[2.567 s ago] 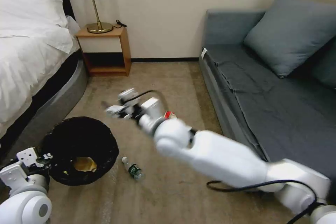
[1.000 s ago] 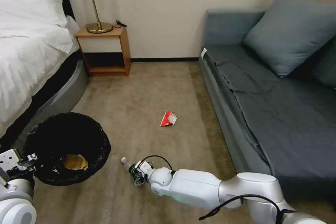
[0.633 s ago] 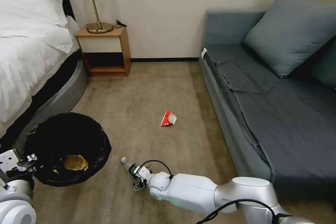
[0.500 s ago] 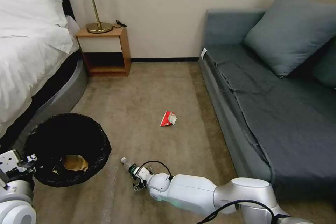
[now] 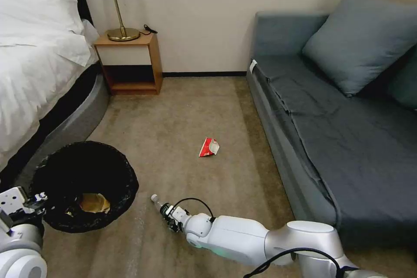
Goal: Pick up the trash bin, then pick up the garbage on the floor and place it into the trash bin.
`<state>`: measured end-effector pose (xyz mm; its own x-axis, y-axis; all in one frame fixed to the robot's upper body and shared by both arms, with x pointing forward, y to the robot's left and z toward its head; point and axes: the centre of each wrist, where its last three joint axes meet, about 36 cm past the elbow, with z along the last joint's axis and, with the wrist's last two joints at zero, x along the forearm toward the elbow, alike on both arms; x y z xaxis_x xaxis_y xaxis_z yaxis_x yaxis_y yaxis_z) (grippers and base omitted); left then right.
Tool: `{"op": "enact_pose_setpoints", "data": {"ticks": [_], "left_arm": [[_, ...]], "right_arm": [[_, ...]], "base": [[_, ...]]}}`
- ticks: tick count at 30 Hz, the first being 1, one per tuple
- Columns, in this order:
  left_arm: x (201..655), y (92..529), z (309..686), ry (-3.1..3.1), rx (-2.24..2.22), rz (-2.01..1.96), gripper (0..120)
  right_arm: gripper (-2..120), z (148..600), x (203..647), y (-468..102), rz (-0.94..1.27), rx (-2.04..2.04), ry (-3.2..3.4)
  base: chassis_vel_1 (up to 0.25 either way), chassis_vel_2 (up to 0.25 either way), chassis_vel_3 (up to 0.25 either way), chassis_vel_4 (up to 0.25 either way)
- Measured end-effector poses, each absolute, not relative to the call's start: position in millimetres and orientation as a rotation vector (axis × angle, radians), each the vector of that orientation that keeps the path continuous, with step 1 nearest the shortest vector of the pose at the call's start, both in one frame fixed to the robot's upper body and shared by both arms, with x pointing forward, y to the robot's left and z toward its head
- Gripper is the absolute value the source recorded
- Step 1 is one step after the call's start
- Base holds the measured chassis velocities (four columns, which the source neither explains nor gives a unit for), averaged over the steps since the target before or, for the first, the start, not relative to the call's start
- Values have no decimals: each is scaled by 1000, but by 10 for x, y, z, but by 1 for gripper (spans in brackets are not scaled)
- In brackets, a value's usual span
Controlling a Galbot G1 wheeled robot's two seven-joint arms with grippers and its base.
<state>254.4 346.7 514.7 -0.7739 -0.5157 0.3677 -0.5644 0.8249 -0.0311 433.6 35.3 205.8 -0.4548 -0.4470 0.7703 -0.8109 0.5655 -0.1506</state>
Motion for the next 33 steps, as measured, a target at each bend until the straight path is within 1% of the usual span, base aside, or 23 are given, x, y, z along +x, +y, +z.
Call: {"op": "enact_pose_setpoints", "data": {"ticks": [1,2,5,6,7,9,10,13,14,16,17,19,20,21,22,24,25,26,29,30,33], "left_arm": [[2545,3467,5146,-2662,815,198,3],[2553,3483,5131,-2658,817,196,3],[2557,3495,5123,-2656,819,194,3],[2568,3525,5113,-2655,827,188,3],[2568,3525,5113,-2655,827,188,3],[2588,3584,5098,-2654,842,175,3],[2588,3584,5098,-2654,842,175,3],[2625,3666,5051,-2648,857,156,3],[2625,3666,5051,-2648,857,156,3],[2662,3710,5014,-2641,861,146,3],[2662,3710,5014,-2641,861,146,3],[2692,3729,4987,-2637,859,143,3],[2708,3731,4972,-2635,854,144,3],[2717,3730,4962,-2635,850,144,3],[2717,3730,4962,-2635,850,144,3],[2737,3717,4942,-2635,840,146,3],[2745,3703,4936,-2634,838,146,3],[2745,3703,4936,-2634,838,146,3],[2760,3619,4928,-2641,808,163,3],[2760,3619,4928,-2641,808,163,3],[2759,3534,4950,-2653,780,178,3]], "right_arm": [[39,2060,4335,339,673,1002,-2106],[33,2093,4346,238,677,997,-2117],[33,2127,4368,183,681,992,-2127],[33,2220,4437,76,683,974,-2157],[33,2220,4437,76,683,974,-2157],[33,2415,4564,-82,685,951,-2222],[33,2415,4564,-82,685,951,-2222],[33,2902,4797,-316,629,897,-2373],[33,2902,4797,-316,629,897,-2373],[33,3292,5003,-658,636,831,-2481],[33,3292,5003,-658,636,831,-2481],[33,3668,5085,-939,627,804,-2565],[33,3959,5048,-1001,581,822,-2610],[33,4141,4983,-993,539,853,-2630],[33,4141,4983,-993,539,853,-2630],[33,4598,4719,-859,399,976,-2655],[33,4746,4591,-774,338,1036,-2652],[33,4746,4591,-774,338,1036,-2652],[33,5062,4154,-306,169,1248,-2601],[33,5062,4154,-306,169,1248,-2601],[33,5136,3893,102,120,1398,-2529]], "base": [[0,0,0,0],[0,0,0,0],[0,0,0,0],[0,0,0,0],[0,0,0,0],[0,0,0,0],[0,0,0,0],[0,0,0,0],[0,0,0,0],[0,0,0,0],[0,0,0,0],[0,0,0,0],[0,0,0,0],[0,0,0,0],[0,0,0,0],[0,0,0,0],[0,0,0,0],[0,0,0,0],[0,0,0,0],[0,0,0,0],[0,0,0,0]]}}
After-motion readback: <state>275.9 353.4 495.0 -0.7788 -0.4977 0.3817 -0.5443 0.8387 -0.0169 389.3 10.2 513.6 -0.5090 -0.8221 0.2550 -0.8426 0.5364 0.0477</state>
